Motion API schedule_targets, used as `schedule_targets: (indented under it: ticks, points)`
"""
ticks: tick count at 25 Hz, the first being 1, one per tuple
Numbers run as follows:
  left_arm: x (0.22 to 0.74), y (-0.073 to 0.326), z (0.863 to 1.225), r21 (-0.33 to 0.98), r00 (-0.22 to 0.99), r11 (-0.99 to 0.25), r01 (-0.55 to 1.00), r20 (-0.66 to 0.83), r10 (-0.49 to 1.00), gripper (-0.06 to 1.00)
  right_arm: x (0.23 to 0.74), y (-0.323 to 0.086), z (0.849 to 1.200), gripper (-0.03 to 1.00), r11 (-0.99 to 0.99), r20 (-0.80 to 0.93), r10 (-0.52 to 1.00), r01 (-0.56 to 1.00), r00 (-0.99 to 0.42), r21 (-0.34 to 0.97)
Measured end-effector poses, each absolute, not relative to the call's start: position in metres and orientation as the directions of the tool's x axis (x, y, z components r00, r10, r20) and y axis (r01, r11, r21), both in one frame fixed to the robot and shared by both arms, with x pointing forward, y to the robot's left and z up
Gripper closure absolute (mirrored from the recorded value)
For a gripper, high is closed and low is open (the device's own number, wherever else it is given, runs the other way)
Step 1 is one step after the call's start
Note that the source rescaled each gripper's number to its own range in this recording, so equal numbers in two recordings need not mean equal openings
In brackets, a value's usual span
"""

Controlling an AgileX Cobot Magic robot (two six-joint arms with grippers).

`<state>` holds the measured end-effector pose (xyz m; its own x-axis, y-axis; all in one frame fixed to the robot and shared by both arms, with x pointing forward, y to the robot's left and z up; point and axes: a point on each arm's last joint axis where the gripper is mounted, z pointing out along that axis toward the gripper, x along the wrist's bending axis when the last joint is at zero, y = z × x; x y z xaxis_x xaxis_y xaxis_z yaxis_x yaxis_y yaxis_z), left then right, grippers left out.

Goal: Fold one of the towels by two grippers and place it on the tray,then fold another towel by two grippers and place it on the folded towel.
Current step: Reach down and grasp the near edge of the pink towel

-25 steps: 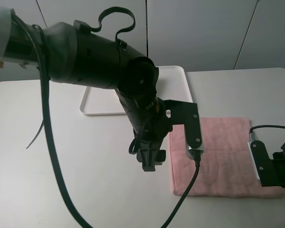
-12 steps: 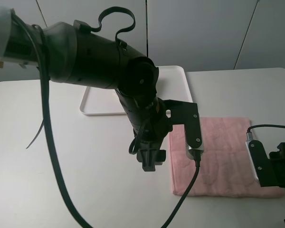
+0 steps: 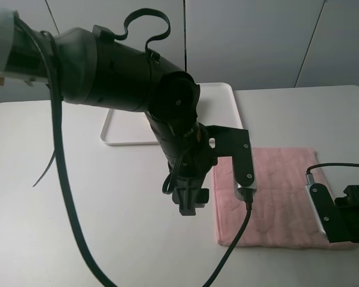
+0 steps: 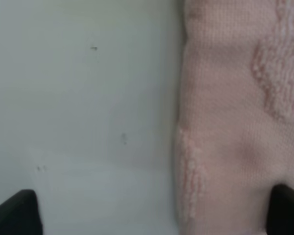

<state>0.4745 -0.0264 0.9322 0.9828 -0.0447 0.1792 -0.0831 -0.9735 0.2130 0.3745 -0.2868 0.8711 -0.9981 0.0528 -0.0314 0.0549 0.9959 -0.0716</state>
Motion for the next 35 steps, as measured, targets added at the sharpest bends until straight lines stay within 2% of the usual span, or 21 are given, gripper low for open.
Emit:
schedule_targets:
  ticks: [11, 19, 27, 30, 35]
  points:
    - [0.473, -0.027, 0.932, 0.213, 0.984, -0.973, -0.083, 0.173, -0.046, 0.03, 0.376, -0.287, 0.868, -0.03, 0.996, -0.011, 0.039, 0.04, -0.999, -0.074]
    - [0.443, -0.047, 0.932, 0.214, 0.976, -0.962, -0.17, 0.175, -0.133, 0.02, 0.376, -0.286, 0.867, -0.03, 0.996, -0.011, 0.039, 0.04, -0.999, -0.074]
    - [0.43, -0.055, 0.93, 0.241, 0.981, -0.956, -0.165, 0.143, -0.133, 0.02, 0.376, -0.286, 0.867, -0.03, 0.996, -0.011, 0.039, 0.04, -0.999, -0.074]
    - [0.412, -0.066, 0.916, 0.22, 0.976, -0.954, -0.205, 0.118, -0.182, 0.02, 0.376, -0.287, 0.867, -0.03, 0.996, -0.009, 0.04, 0.04, -0.999, -0.075]
    - [0.397, -0.074, 0.889, 0.187, 0.985, -0.968, -0.168, 0.068, -0.158, 0.02, 0.376, -0.287, 0.867, -0.03, 0.996, -0.009, 0.04, 0.04, -0.999, -0.075]
